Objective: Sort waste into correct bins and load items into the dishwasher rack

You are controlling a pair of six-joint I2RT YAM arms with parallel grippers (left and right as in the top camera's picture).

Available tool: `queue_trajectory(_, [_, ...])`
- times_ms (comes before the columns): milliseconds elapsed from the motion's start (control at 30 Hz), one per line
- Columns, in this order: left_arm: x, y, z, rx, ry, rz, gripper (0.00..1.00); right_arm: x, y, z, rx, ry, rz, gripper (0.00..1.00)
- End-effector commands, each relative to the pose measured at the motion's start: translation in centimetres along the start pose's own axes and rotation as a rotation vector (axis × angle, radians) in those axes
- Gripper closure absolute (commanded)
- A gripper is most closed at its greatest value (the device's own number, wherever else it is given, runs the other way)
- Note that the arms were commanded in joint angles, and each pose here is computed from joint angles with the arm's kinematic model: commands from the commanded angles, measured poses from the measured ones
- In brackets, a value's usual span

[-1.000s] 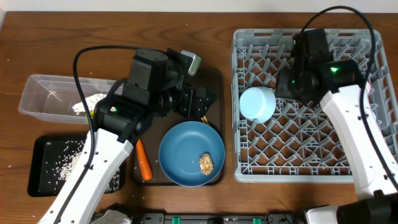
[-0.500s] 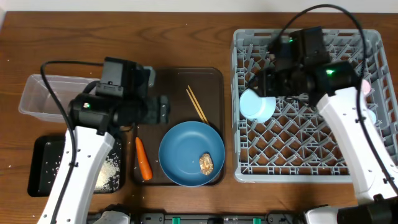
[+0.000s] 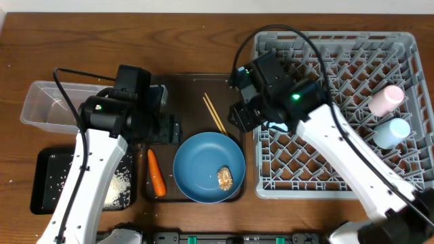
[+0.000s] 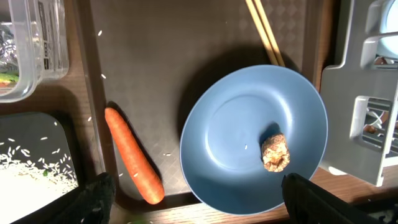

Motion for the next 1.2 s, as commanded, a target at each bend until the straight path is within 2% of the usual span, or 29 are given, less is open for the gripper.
queue_trajectory(0, [0.9,0.5,0.9,-0.017,0.045,-0.007,0.13,-0.4,-0.6,2.0,0.027,0.009,0.052,0.59])
queue_trajectory(167, [1.3,0.8,1.1,-0.034,0.061,-0.01,0.14,-0.9,0.1,5.7,0.0,0.032,0.038,0.65])
queue_trajectory(267, [2.2,1.5,0.9,-0.072,0.097,-0.031,0.13,-0.6,0.4,6.9,0.0,0.05,0.025,0.65])
queue_trajectory(500, [6.0,2.5,1.3,-0.155,0.244,-0.218,0.14,-0.9,1.1,5.9,-0.006,0.022,-0.001,0.62])
queue_trajectory(700, [9.6,3.5,5.3,-0.214,0.321,-0.404,0.14,-0.1,0.8,5.8,0.007,0.053,0.009,0.62])
queue_trajectory(833, [11.2,3.9,8.4,-0.224,0.323,-0.476,0.25,0.3,0.6,5.7,0.015,0.071,0.013,0.62])
queue_trajectory(967, [11.6,4.2,10.2,-0.219,0.295,-0.476,0.27,0.3,0.6,5.7,0.016,0.072,0.013,0.62])
queue_trajectory(1067, [12.0,4.3,11.2,-0.213,0.282,-0.475,0.36,0.3,0.6,5.7,0.015,0.071,0.013,0.63])
queue_trajectory(1167, [12.6,4.5,12.4,-0.209,0.269,-0.474,0.39,0.3,0.6,5.7,0.015,0.071,0.013,0.64])
Point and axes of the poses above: each gripper's point midway between its finger pads, its own z axis out along the fingers, its own y axis along the line the jaws close on, x = y × z, the point moved 1 cm from there along -z, back along the fingers, and after that the axes turned 14 degrees about z, right-handed, at the moved point
